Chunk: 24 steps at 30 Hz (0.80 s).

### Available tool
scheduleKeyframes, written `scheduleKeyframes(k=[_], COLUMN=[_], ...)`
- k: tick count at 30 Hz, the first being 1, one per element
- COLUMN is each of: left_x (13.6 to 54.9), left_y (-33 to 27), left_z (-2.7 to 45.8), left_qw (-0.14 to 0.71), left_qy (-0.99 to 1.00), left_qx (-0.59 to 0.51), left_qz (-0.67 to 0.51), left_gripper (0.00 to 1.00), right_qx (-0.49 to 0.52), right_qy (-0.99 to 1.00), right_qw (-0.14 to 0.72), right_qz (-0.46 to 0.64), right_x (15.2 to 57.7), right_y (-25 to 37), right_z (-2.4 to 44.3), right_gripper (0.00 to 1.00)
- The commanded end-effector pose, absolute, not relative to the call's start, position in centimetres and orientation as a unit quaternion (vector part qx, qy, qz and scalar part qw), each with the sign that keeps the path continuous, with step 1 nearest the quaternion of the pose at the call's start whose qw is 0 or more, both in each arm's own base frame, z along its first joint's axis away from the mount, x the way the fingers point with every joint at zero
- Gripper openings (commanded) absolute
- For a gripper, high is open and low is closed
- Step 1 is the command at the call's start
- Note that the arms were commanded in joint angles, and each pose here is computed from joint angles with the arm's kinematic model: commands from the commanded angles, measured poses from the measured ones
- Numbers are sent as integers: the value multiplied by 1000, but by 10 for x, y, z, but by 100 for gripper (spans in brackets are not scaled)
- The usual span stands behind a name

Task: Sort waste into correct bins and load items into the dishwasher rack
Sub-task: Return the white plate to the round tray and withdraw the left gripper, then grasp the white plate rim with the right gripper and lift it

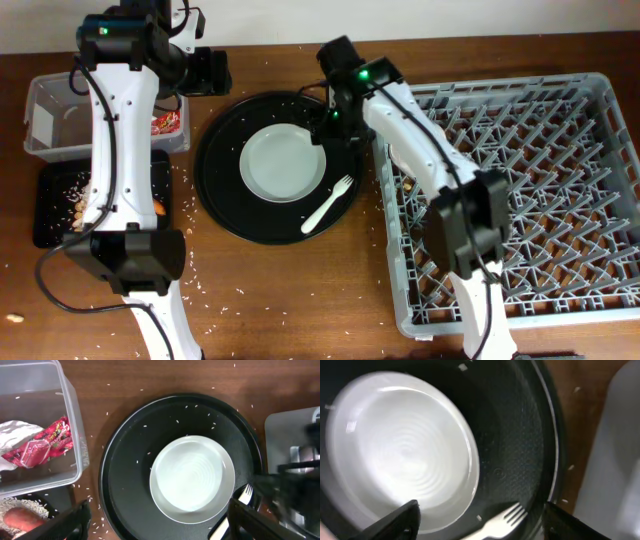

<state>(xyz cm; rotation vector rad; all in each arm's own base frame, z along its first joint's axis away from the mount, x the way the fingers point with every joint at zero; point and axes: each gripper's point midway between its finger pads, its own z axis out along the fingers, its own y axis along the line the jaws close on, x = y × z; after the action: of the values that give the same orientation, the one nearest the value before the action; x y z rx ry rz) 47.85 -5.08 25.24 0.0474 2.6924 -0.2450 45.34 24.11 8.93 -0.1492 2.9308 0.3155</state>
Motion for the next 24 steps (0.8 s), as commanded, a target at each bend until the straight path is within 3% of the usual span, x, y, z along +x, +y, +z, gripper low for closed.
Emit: scheduleKeyframes(k=[1,9,13,14,15,20,24], left_x=[478,479,479,479,479,479,479], left_y=[-47,-40,-40,-40,-40,-40,-40], left_z=[261,261,261,261,261,261,261], left_qw=[229,230,230,230,230,230,230], left_qy=[970,971,971,971,971,971,971], left_qx=[10,5,5,5,5,5,5], left_qz=[-84,-64,-64,-64,-64,-64,-64], left_gripper=[95,99,99,99,99,99,99], right_qx=[-56,-53,-47,-47,-47,-33,-27], right_qy=[992,994,995,995,995,996,992], right_qw=[58,35,27,28,28,26,78], right_qz=[97,85,81,81,81,81,95], right_x=[444,439,438,438,438,442,463], right_y=[254,271,270,270,270,256,224], right_z=[51,2,-6,-6,-6,9,98], right_gripper=[66,45,23,9,5,4,4])
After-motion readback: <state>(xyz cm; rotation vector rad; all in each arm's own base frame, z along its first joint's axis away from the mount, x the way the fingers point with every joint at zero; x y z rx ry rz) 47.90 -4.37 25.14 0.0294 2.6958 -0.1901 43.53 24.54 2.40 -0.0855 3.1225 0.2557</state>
